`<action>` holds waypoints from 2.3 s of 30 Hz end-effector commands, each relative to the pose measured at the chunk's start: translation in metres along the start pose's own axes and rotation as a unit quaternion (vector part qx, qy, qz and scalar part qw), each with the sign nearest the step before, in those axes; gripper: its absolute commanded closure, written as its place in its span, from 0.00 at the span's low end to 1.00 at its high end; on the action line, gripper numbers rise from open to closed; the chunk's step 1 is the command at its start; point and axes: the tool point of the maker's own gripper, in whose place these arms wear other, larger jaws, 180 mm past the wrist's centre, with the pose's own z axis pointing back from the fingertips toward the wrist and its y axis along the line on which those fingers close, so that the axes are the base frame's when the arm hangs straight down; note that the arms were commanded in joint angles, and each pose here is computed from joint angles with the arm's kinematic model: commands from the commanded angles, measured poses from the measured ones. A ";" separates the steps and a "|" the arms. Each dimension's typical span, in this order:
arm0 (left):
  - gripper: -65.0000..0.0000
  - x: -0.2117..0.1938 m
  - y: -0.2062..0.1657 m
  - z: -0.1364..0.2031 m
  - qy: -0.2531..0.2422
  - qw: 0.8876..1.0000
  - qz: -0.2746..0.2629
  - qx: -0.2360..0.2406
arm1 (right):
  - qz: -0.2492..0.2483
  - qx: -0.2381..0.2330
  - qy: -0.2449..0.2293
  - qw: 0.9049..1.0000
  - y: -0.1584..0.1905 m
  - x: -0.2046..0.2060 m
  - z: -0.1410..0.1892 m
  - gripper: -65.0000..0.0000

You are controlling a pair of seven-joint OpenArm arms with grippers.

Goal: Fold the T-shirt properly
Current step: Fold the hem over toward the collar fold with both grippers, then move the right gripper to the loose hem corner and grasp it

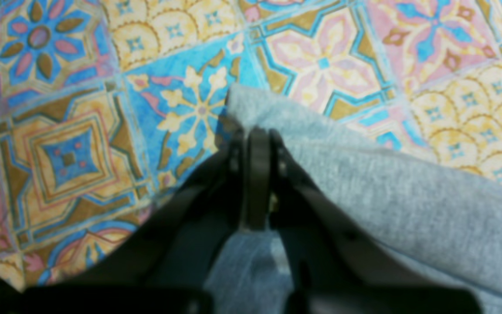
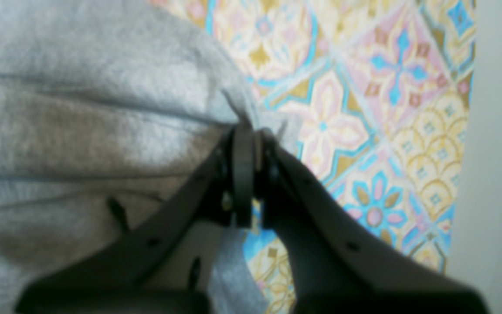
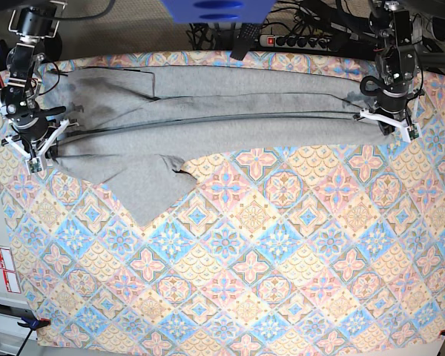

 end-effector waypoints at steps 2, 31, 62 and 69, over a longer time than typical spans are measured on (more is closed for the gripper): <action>1.00 0.004 -0.010 -0.003 -0.006 1.000 -0.018 -0.012 | 0.008 -0.018 -0.017 1.000 -0.014 0.012 0.004 0.97; 0.52 -0.030 -0.032 0.006 0.032 0.997 -0.046 -0.046 | 0.042 0.007 -0.090 0.995 0.029 0.114 0.003 0.67; 0.61 0.014 -0.072 0.058 -0.023 0.996 0.000 -0.091 | 0.038 0.119 0.027 0.992 0.090 0.090 -0.101 0.57; 0.61 0.014 -0.072 0.057 -0.023 0.996 0.000 -0.092 | 0.030 0.123 0.044 0.991 0.092 0.076 -0.104 0.57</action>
